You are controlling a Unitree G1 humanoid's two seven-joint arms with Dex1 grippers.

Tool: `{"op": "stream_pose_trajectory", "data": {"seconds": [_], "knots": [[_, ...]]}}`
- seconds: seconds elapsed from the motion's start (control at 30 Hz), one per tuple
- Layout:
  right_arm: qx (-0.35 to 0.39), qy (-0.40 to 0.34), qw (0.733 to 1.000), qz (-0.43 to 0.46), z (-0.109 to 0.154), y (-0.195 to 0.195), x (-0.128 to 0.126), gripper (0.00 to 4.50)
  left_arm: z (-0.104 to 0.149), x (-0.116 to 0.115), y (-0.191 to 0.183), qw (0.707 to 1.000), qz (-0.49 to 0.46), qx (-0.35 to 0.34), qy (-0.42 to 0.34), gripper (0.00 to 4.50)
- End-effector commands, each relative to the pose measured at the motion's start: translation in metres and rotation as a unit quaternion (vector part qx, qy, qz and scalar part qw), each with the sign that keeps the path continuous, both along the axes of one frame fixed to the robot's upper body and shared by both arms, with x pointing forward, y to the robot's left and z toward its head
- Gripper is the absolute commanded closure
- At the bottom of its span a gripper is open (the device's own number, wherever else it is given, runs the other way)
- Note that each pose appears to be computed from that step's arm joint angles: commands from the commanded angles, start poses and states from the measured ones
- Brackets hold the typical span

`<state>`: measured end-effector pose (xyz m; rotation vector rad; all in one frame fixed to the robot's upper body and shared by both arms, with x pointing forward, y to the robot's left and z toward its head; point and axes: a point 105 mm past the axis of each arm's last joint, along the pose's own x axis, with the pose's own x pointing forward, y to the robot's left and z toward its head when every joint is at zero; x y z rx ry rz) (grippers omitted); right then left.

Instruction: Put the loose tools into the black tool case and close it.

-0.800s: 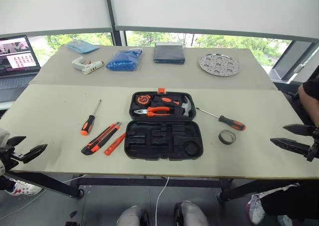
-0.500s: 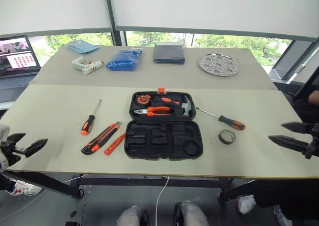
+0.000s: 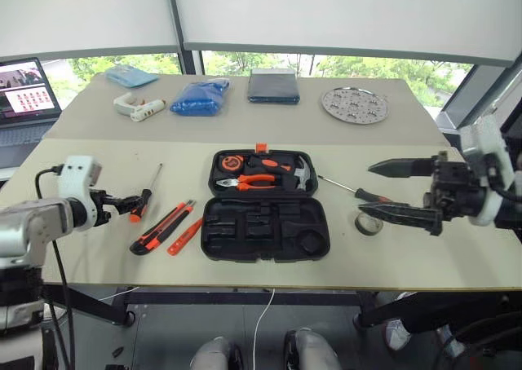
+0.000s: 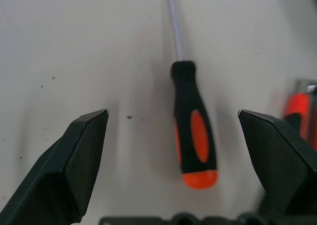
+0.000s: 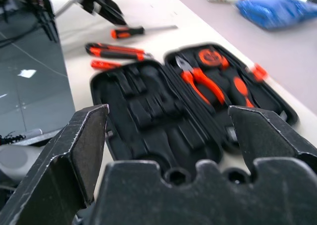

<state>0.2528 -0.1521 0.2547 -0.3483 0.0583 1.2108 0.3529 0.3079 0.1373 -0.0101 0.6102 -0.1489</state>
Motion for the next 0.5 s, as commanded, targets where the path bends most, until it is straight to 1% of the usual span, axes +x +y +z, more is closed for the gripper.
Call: {"op": "stream_pose_trajectory", "data": {"seconds": [0.03,0.1,0.13,0.17,0.27,0.3,0.33,0.37,0.4,0.43,0.47,0.5], "knots": [[-0.005,-0.034,0.999,0.042,0.007,0.017,-0.008,0.02,-0.011,0.012,0.004,0.999,0.008,0.027,0.023,0.0],[-0.008,-0.04,0.998,0.052,0.005,0.022,-0.008,0.0,-0.02,0.016,0.004,0.999,0.004,0.033,0.032,0.51],[-0.008,-0.041,0.998,0.054,0.005,0.024,-0.009,0.0,-0.023,0.017,0.003,0.999,0.0,0.026,0.037,0.69],[-0.008,-0.041,0.998,0.055,0.004,0.025,-0.009,0.0,-0.024,0.017,0.002,0.999,-0.003,0.02,0.04,1.09],[-0.015,-0.042,0.998,0.054,-0.001,0.024,-0.01,0.0,-0.024,0.018,0.006,0.999,-0.006,0.021,0.032,2.03],[-0.017,-0.039,0.998,0.051,-0.004,0.023,-0.011,0.0,-0.017,0.021,0.007,0.999,-0.017,0.028,0.008,2.53],[-0.019,-0.033,0.998,0.048,-0.006,0.021,-0.011,0.0,-0.007,0.025,0.006,0.999,-0.033,0.033,-0.02,2.88],[-0.025,-0.025,0.998,0.044,-0.01,0.018,-0.012,0.0,0.011,0.03,0.0,0.995,-0.065,0.031,-0.063,3.13],[-0.028,-0.02,0.999,0.042,-0.012,0.016,-0.012,0.0,0.023,0.033,-0.005,0.992,-0.089,0.029,-0.091,3.56],[-0.033,-0.015,0.999,0.039,-0.015,0.014,-0.013,0.0,0.035,0.036,-0.01,0.986,-0.113,0.026,-0.119,3.67],[-0.035,0.004,0.999,0.036,-0.019,0.011,-0.014,0.0,0.055,0.038,-0.024,0.973,-0.159,0.018,-0.164,3.67],[-0.037,0.025,0.998,0.035,-0.025,0.007,-0.017,0.0,0.074,0.038,-0.042,0.954,-0.218,0.01,-0.205,3.67]]}}
